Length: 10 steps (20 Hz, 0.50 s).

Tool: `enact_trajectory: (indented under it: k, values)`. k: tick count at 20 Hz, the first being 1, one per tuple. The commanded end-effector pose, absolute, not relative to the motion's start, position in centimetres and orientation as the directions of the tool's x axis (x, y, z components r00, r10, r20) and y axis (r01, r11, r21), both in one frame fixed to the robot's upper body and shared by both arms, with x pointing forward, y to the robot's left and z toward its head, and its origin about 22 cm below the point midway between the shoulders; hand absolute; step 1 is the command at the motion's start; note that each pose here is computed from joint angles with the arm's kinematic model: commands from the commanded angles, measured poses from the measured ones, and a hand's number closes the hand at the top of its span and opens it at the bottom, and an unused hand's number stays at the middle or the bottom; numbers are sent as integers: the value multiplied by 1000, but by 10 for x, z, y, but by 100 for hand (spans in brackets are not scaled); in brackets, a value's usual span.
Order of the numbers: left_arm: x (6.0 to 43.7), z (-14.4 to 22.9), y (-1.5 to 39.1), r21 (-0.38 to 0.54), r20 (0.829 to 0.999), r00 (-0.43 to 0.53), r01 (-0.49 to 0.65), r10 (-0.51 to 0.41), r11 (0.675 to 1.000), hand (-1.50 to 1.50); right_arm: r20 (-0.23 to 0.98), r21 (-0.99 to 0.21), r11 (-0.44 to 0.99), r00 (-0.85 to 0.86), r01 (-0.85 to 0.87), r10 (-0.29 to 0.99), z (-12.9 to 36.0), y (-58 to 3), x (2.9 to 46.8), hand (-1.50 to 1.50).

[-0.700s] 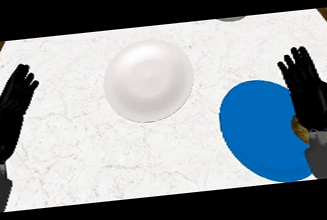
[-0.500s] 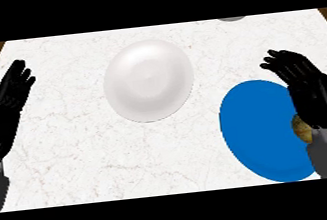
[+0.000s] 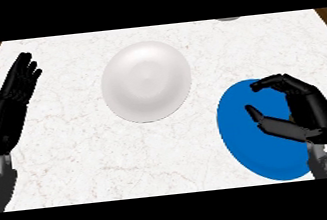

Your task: Pick the squash from the plate and place it in the plate

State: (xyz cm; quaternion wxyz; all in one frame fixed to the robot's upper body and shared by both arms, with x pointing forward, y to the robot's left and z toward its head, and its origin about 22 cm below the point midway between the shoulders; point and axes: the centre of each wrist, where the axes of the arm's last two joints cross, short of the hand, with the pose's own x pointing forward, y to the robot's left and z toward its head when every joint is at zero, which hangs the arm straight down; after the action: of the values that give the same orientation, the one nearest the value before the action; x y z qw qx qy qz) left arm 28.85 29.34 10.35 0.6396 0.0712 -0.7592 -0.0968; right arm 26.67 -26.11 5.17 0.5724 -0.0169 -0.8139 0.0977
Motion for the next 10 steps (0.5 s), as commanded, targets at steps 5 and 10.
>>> enact_trajectory:
  k: [5, 10]
  values:
    - [296, 118, 281, 230, 960, -170, 28, -222, 973, 0, 883, 81, 996, -466, 35, -55, 12, -269, 217, -150]
    - [285, 108, 275, 228, 959, -182, 32, -218, 973, 0, 867, -65, 992, -487, 105, 108, 79, -326, 218, -150]
